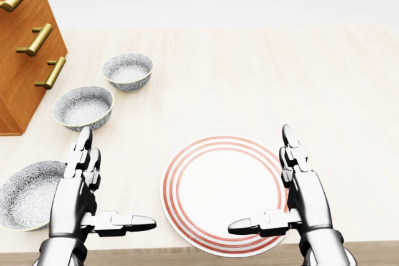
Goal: Put the bowl in the middle on the plate.
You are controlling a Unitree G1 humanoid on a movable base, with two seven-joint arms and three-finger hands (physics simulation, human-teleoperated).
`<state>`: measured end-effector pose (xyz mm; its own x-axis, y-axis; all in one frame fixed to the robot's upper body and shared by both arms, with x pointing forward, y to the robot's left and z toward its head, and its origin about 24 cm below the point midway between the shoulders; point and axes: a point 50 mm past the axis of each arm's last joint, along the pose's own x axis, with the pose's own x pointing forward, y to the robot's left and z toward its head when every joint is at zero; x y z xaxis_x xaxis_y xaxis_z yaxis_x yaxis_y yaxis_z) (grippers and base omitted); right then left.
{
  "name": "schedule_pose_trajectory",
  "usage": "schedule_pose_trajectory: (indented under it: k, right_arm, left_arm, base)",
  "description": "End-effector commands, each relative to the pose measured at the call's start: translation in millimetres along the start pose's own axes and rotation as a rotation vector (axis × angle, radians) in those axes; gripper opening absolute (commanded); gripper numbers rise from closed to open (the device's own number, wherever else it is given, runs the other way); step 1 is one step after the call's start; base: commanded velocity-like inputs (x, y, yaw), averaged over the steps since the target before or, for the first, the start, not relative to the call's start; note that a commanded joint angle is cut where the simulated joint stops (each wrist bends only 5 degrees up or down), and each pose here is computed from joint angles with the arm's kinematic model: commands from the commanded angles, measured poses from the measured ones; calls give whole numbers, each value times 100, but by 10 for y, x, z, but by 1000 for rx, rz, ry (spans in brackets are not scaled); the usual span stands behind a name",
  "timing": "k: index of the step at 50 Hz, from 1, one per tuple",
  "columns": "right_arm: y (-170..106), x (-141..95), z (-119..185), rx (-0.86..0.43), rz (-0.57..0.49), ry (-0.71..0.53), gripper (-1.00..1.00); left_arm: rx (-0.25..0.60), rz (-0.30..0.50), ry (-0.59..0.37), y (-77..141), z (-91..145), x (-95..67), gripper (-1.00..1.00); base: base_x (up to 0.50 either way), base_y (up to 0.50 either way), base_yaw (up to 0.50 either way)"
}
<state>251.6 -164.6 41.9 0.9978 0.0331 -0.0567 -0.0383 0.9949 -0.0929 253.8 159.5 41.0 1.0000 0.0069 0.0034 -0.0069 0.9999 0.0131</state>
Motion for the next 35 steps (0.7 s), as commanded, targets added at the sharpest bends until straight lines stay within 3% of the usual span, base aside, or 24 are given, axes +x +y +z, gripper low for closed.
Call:
schedule_pose_trajectory:
  k: [1, 10, 17, 23, 28, 35]
  right_arm:
    - [-112, -77, 174, -52, 0, -72, 100]
    - [-343, -163, 3, -107, -28, 12, 100]
    - [-580, -314, 121, -151, -63, -22, 100]
    - [-1078, -625, 264, -233, -160, -30, 100]
    - [-1425, -885, 176, -213, -238, 33, 100]
    - [-1678, -1073, 119, -192, -321, 71, 100]
  left_arm:
    - [4, 7, -1, 6, -11, 4, 100]
    - [7, 6, -1, 2, -21, 1, 100]
    - [9, 6, 0, -1, -17, -6, 100]
    - [11, 7, 0, -1, -16, -5, 100]
    - [12, 8, 1, 2, -21, -5, 100]
    - [12, 10, 2, 5, -15, -10, 100]
  base:
    - [0, 0, 0]
    - [0, 0, 0]
    - [0, 0, 0]
    - [0, 0, 0]
    - [0, 0, 0]
    - [0, 0, 0]
